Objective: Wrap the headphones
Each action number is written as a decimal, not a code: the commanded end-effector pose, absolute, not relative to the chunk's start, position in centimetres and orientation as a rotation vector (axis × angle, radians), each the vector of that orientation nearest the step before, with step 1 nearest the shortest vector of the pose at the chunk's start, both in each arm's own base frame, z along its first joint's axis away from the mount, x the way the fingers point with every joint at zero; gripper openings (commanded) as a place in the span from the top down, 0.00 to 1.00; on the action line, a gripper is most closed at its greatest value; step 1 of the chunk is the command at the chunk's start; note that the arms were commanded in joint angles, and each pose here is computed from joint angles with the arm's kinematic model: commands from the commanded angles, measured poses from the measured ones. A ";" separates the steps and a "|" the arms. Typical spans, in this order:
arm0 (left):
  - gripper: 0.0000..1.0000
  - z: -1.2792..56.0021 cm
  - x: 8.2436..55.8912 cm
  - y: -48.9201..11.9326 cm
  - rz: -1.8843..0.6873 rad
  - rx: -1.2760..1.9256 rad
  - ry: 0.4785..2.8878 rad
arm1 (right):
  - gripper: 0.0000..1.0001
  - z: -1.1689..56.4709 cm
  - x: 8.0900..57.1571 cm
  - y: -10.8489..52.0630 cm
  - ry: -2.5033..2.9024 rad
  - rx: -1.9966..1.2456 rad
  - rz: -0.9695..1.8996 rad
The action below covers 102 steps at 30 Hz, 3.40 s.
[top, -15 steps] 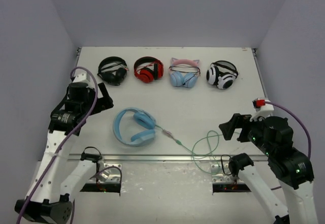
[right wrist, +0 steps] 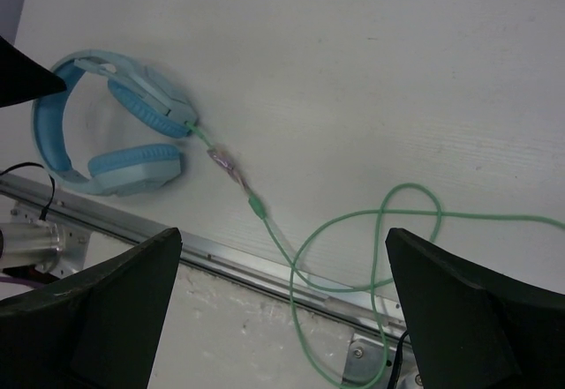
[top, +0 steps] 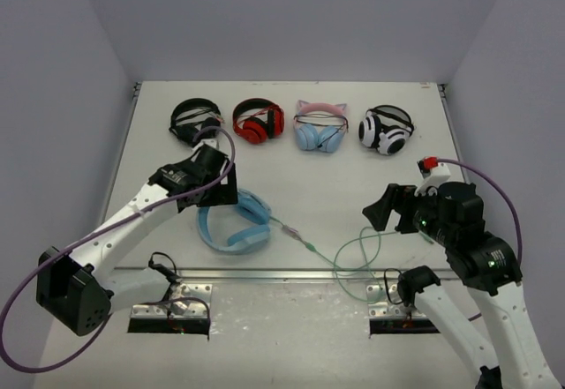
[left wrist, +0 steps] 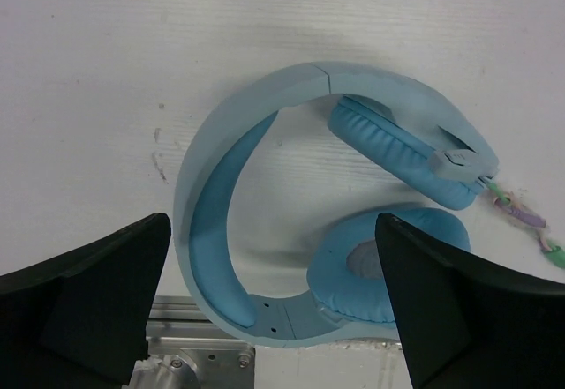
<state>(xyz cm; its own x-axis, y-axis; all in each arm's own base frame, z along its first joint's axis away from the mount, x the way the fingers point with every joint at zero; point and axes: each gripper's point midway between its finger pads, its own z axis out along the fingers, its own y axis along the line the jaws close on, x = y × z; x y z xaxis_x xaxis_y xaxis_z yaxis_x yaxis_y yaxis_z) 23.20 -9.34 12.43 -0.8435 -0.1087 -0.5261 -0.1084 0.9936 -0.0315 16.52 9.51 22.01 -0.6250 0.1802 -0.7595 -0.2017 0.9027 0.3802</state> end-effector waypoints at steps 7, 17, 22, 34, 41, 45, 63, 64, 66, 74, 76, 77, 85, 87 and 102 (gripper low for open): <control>0.00 12.8 23.7 -6.8 0.224 -0.239 2.572 | 0.01 25.8 15.9 8.5 2.038 -0.033 0.518; 0.00 10.2 24.1 -6.9 0.316 -0.198 2.651 | 0.01 26.0 15.9 9.2 2.023 -0.106 0.546; 0.16 7.0 24.7 -5.8 0.462 -0.172 2.747 | 0.01 26.0 16.1 9.7 2.001 -0.130 0.567; 1.00 7.1 25.2 -7.8 0.278 -0.111 2.744 | 0.01 24.2 16.8 10.2 2.023 -0.150 0.575; 1.00 15.7 26.6 -10.3 0.029 -0.093 2.513 | 0.01 24.1 17.1 16.0 1.841 -0.296 0.957; 1.00 20.3 26.6 -10.9 -0.071 -0.059 2.423 | 0.01 24.9 18.3 17.2 1.650 -0.405 0.977; 1.00 34.9 24.5 -12.6 -0.413 0.003 2.115 | 0.18 17.0 22.7 23.6 1.625 -0.681 1.109; 1.00 35.4 24.5 -13.2 -0.448 0.010 2.106 | 0.19 16.5 22.7 24.0 1.634 -0.687 1.119; 1.00 36.4 24.6 -14.0 -0.501 0.019 2.079 | 0.31 16.9 23.0 24.4 1.598 -0.695 1.117; 1.00 37.8 25.3 -15.0 -0.567 -0.002 2.036 | 0.77 17.2 23.3 24.9 1.534 -0.685 1.145; 1.00 38.1 25.6 -14.3 -0.534 -0.037 2.021 | 0.99 16.9 23.0 24.7 1.552 -0.674 1.147; 1.00 38.2 25.8 -13.9 -0.510 -0.051 2.014 | 0.99 17.4 23.1 24.3 1.539 -0.648 1.120; 1.00 32.0 28.8 -8.7 -0.057 -0.117 2.053 | 0.99 17.9 24.4 18.9 1.637 -0.455 0.773; 1.00 29.8 29.5 -9.0 -0.033 -0.084 2.071 | 0.99 18.2 25.4 16.5 1.688 -0.371 0.619; 1.00 19.3 29.3 -16.0 -0.136 0.354 2.315 | 0.99 28.4 28.4 13.2 1.725 -0.516 0.223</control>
<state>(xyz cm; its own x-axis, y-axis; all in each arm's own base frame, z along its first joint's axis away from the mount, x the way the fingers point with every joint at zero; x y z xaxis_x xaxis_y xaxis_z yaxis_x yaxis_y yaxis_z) 28.61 -12.42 19.12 -0.7024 0.1860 -0.6870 0.1819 0.9801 0.0793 28.42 13.31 29.13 -0.1172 -0.1029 -0.9878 -0.4337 0.9000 -0.0423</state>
